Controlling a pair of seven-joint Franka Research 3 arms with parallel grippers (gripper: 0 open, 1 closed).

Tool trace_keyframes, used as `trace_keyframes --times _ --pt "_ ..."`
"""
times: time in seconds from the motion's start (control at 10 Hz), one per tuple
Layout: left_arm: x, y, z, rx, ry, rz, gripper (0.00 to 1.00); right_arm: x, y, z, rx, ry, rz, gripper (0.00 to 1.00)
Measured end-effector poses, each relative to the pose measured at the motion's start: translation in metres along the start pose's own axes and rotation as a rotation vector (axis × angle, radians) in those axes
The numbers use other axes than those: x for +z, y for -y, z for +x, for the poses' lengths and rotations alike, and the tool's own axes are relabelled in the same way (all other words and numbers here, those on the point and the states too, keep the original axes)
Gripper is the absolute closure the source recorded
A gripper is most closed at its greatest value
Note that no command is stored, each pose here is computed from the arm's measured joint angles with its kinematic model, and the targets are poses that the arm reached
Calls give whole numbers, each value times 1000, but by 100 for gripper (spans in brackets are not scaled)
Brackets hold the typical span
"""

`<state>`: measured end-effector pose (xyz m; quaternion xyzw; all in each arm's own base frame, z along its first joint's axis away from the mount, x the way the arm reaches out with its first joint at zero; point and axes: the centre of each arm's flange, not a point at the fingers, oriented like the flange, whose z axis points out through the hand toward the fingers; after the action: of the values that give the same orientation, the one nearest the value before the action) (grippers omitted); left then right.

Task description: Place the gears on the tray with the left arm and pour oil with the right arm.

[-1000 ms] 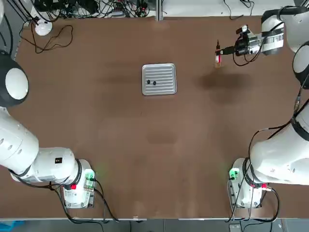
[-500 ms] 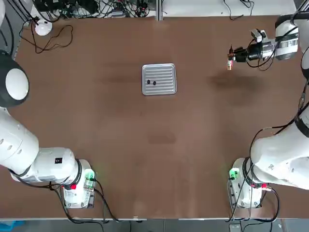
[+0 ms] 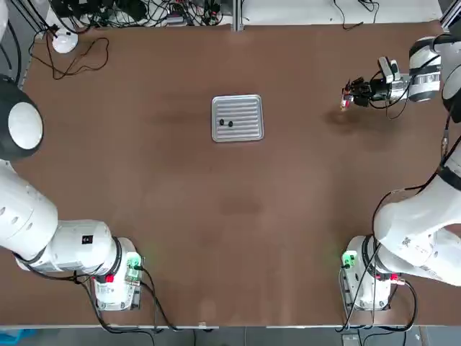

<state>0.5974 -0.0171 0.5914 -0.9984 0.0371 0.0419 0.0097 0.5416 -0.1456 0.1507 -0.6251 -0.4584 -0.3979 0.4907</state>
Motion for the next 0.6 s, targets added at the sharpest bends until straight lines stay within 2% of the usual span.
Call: trace_keyframes --times 0.3,0.6 --pt "0 0 0 0 0 0 1 -23 2 -4 -67 22 -12 66" --pt "0 0 0 0 0 0 1 -34 -6 -23 -147 19 -24 66"
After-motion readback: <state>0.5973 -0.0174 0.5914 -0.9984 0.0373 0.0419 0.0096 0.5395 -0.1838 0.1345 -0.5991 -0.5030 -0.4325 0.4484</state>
